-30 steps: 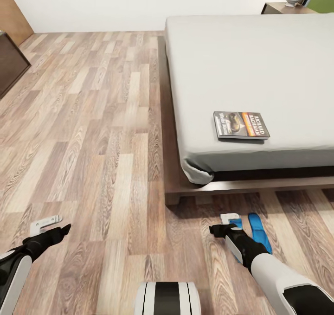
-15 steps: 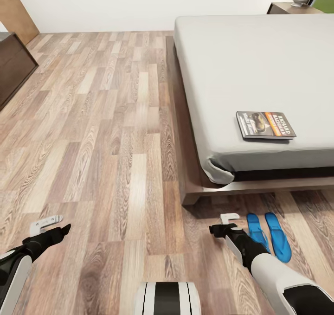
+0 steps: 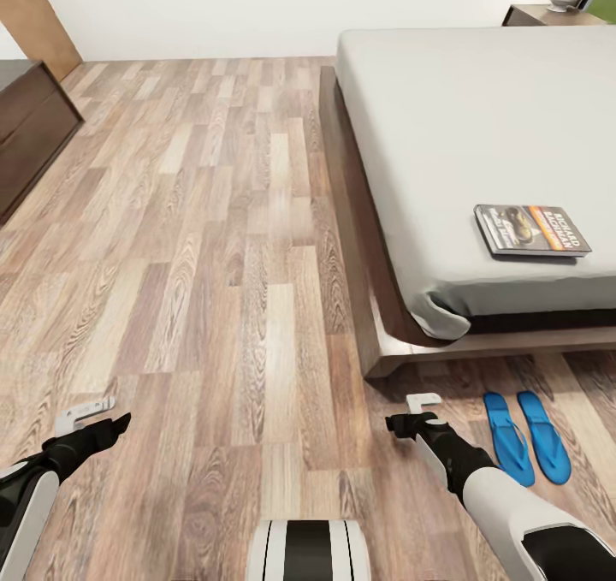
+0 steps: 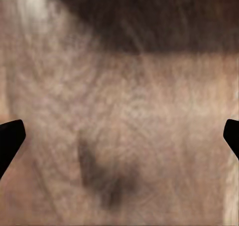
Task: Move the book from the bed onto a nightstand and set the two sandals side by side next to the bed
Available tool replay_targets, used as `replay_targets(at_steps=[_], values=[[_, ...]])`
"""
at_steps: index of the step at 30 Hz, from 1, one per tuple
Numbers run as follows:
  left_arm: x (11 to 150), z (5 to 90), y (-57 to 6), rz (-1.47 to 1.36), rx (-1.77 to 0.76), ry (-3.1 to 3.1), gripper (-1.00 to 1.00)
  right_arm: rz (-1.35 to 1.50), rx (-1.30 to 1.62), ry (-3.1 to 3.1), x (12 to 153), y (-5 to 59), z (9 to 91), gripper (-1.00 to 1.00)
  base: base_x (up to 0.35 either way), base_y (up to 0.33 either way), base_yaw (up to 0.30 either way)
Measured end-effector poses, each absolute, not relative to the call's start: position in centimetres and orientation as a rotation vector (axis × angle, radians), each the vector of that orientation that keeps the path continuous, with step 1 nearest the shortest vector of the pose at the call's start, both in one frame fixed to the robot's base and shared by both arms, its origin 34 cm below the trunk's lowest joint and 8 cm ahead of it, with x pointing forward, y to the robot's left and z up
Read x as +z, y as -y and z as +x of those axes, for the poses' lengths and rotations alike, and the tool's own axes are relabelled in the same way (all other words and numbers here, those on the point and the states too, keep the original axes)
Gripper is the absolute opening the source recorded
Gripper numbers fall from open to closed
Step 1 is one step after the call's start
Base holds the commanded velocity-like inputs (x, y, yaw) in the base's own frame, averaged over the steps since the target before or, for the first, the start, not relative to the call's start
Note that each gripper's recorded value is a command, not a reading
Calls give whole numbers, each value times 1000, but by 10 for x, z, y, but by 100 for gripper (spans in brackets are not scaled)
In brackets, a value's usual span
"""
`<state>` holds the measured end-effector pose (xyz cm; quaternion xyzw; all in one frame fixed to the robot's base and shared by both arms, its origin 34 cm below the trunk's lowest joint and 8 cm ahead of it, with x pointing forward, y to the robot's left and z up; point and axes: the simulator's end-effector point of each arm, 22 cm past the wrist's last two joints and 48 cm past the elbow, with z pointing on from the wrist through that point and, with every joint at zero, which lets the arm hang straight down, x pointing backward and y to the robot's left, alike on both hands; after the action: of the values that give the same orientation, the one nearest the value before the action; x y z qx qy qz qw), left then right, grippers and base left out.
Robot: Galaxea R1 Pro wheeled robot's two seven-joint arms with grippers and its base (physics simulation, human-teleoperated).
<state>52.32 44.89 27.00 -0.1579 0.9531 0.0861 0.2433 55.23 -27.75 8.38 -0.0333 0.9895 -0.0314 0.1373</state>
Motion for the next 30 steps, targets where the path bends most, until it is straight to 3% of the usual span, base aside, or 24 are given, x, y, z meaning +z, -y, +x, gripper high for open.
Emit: replay_targets(at_steps=[30], values=[[275, 526, -449, -432, 231, -2593, 100, -96, -89, -2852, 89, 277, 557, 100, 0, 303, -256]])
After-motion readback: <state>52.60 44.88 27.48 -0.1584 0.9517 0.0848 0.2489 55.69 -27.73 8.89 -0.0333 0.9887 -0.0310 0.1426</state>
